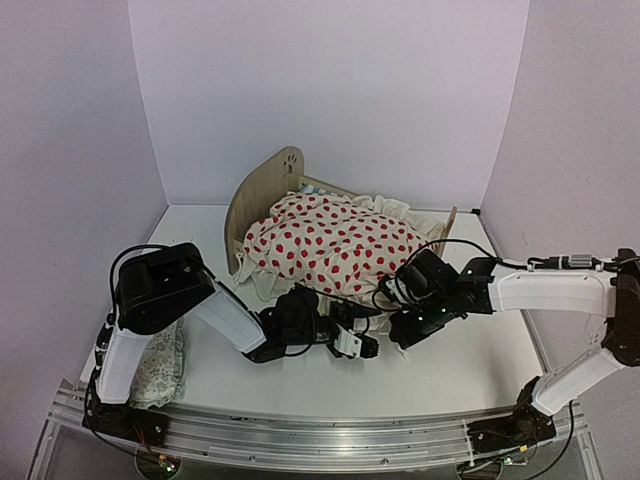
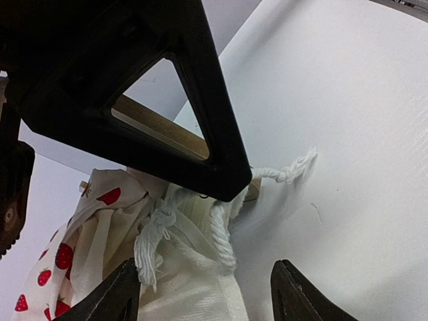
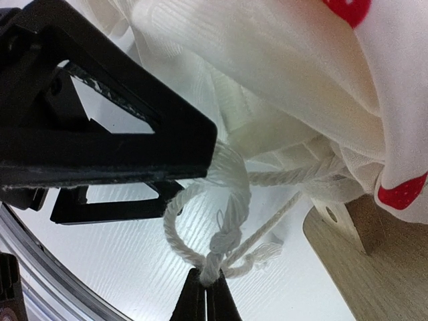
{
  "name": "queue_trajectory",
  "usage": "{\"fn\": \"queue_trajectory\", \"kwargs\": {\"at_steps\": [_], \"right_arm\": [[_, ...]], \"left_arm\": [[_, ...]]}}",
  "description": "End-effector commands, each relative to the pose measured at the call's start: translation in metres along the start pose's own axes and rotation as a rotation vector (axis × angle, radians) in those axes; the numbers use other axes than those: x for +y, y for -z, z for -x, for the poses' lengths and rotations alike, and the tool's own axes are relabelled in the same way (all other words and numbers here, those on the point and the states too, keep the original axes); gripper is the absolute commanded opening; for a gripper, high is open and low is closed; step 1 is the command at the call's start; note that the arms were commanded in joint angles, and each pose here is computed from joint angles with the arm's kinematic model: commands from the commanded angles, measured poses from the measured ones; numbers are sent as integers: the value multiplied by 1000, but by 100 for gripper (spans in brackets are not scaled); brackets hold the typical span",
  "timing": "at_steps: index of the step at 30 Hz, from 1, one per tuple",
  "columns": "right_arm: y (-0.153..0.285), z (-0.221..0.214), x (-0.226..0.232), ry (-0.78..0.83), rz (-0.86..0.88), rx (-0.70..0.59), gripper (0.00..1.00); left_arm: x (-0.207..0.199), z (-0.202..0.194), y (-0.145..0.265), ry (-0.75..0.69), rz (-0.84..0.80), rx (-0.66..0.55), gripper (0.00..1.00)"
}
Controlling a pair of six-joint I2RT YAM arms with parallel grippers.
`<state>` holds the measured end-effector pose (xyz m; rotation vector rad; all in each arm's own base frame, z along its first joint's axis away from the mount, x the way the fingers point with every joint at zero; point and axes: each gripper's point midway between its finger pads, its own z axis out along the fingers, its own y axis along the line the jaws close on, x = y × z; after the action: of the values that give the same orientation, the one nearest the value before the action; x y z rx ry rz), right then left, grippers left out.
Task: Set up the pet bed
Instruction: Tie the right ropes of the mattress at the bed frame base.
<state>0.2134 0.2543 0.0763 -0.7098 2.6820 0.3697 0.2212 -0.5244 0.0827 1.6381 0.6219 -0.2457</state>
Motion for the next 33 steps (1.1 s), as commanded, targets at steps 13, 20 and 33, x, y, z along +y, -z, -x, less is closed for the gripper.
{"fn": "queue_trajectory", "kwargs": {"at_steps": [13,20,33], "right_arm": [[10,9,9,-2,46,-16,0],[11,9,10,-3,53,-16,0],[10,6,13,2,74,1,0]], "left_arm": [[8,26,-20,-57,50,-31,66],[7,22,-24,-58,77,-1,52],[27,17,-30,-77,178,47,52]]}}
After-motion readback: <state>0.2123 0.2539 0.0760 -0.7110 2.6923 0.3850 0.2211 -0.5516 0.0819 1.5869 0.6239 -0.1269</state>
